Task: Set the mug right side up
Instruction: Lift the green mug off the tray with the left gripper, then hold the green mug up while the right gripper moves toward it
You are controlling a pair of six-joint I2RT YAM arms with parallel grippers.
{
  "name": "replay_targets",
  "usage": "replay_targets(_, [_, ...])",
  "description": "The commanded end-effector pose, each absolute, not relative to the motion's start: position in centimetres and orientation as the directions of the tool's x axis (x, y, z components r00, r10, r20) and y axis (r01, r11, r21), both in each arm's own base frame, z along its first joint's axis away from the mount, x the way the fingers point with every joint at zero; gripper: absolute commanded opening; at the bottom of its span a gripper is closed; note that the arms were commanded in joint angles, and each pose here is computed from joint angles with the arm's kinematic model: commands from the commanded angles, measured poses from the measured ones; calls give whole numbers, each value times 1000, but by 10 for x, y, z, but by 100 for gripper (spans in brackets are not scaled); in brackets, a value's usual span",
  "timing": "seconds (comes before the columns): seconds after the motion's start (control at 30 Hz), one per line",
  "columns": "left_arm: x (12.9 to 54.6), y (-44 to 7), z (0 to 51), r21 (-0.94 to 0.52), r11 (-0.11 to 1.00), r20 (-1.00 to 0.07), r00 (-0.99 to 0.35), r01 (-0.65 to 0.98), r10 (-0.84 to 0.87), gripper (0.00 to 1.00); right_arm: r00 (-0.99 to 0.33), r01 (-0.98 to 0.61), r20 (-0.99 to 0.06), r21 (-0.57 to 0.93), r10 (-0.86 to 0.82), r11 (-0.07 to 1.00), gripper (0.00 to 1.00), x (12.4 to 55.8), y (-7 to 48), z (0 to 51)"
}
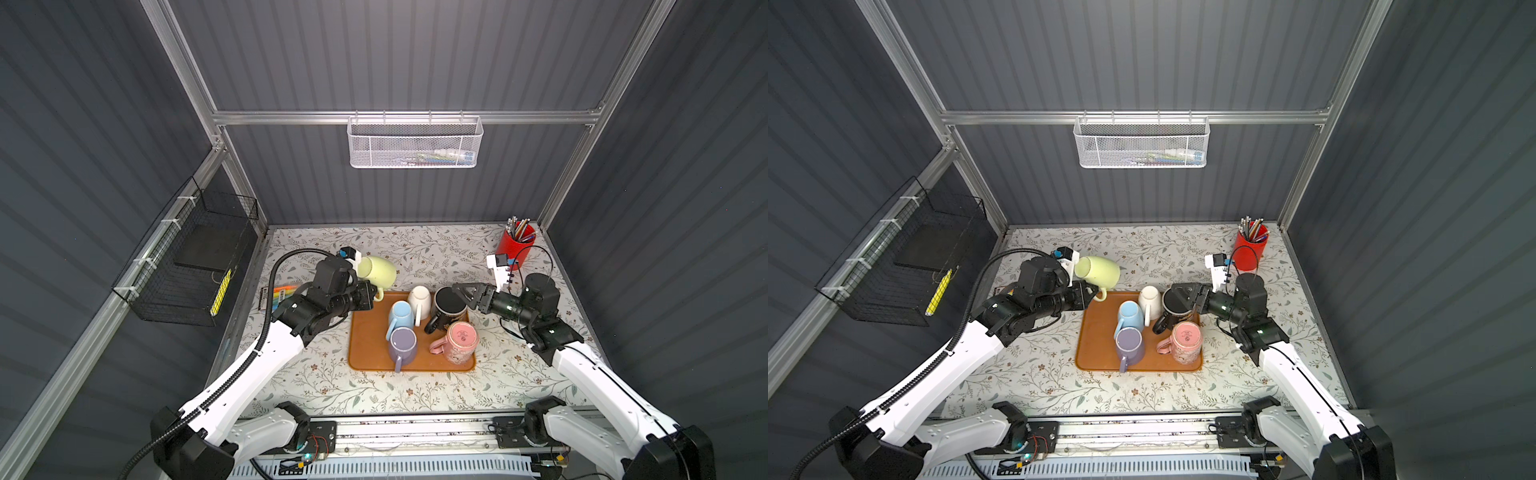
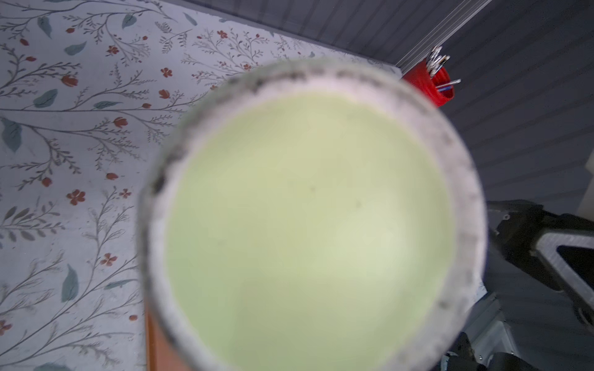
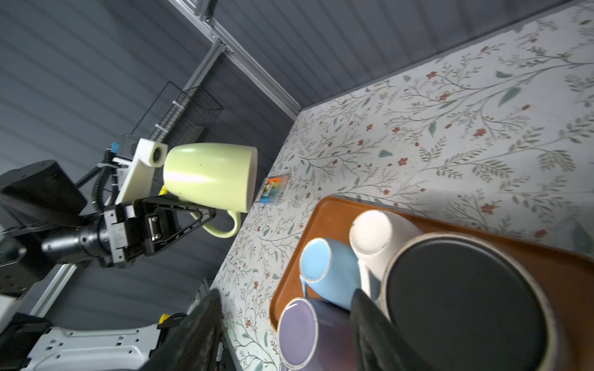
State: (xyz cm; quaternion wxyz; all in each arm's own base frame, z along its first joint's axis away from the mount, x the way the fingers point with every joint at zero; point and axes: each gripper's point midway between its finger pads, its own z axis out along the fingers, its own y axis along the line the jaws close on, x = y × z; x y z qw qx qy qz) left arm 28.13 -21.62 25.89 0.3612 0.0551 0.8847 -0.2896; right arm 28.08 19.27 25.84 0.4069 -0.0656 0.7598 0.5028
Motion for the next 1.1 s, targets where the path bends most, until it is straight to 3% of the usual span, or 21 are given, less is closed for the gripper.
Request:
replay_targets(0.0, [290, -238, 326, -567, 700, -748, -627, 434, -218, 0, -608, -628, -730, 683, 312, 374, 63, 266, 203, 291])
replay_targets(0.37, [302, -276, 370, -647, 506, -753, -585, 571, -302, 0, -625, -720, -731, 675, 272, 161, 64, 253, 224, 317])
replay_targets(0.73, [309, -298, 405, -652, 374, -758, -556, 660, -341, 0, -613, -754, -749, 649, 251, 96, 71, 260, 237, 333])
replay_targets(1.07, [309, -309, 422, -641, 289, -762, -544, 711, -352, 0, -607, -776, -750, 631, 263, 9, 62, 268, 244, 353])
